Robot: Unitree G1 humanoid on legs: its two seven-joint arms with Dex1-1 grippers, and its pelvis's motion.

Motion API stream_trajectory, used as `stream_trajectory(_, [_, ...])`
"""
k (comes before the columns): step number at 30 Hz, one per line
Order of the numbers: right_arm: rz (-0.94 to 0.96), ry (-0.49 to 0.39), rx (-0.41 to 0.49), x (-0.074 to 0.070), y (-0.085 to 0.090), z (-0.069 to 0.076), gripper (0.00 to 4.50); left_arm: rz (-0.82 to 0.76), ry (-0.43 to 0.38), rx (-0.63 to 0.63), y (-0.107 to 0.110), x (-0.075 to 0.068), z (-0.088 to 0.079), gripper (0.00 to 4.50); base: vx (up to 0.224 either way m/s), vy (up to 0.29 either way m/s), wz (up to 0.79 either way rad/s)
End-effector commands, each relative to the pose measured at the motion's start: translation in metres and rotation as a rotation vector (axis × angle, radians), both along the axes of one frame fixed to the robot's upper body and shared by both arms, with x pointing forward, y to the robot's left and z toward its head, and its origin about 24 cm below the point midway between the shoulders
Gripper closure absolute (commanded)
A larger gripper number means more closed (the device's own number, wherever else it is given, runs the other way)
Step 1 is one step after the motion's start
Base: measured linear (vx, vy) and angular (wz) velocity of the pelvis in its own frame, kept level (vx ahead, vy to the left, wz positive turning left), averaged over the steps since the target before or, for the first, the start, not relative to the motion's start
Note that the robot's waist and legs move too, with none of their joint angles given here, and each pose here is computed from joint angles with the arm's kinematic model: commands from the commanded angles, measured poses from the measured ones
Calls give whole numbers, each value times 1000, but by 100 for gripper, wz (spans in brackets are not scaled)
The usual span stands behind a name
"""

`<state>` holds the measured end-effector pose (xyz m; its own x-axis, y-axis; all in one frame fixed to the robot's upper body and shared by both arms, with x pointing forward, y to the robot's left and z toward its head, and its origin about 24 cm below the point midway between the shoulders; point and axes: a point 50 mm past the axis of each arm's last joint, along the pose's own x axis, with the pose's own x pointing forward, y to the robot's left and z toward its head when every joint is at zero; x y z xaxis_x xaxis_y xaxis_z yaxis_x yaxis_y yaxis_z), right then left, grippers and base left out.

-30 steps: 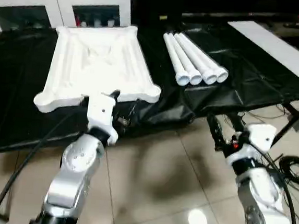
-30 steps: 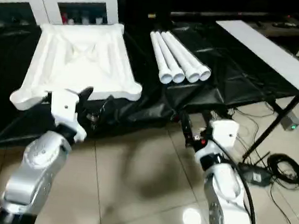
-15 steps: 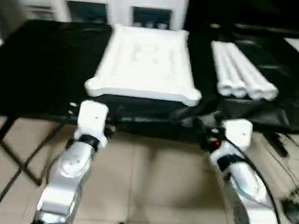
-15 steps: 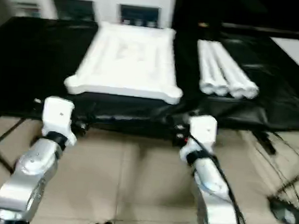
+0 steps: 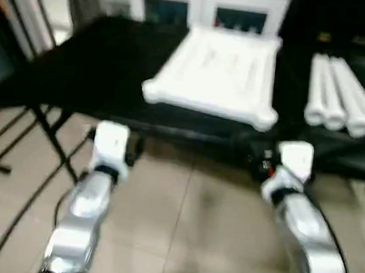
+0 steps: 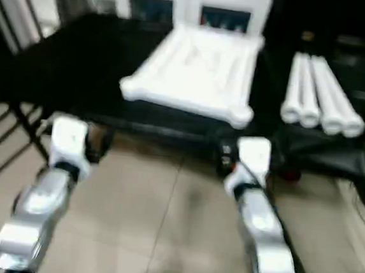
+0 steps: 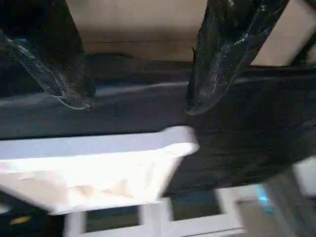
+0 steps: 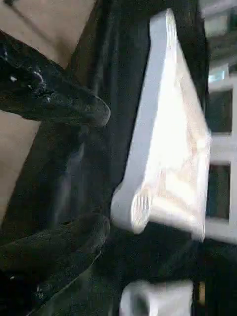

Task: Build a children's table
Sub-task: Move to table

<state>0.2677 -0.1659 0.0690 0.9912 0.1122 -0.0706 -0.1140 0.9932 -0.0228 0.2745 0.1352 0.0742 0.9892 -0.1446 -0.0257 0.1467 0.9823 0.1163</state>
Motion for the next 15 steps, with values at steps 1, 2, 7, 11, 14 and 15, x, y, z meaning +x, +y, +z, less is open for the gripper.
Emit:
stream_trajectory(1, [12,3,8,1,4,3,147,22,-7,3,5,0,2,121,0,0,0])
stream_trajectory(2, [15,-2,1,0,5,3,147,16,-12,-3,4,0,3,121,0,0,0])
stream_trajectory(7, [29,-36,-47,-1,7,9,147,-25,7,-21,2,0,2,121,0,0,0])
stream_trajectory(11, [46,-46,22,-1,9,15,147,-57,-32,-44,-2,-4,6,121,0,0,0])
stream_trajectory(14, [43,-50,13,-1,7,16,147,-64,-37,-48,-4,-6,7,121,-11,4,-14])
stream_trajectory(15, [43,-49,9,-1,7,15,147,-65,-37,-45,-3,-6,7,121,-3,19,-70])
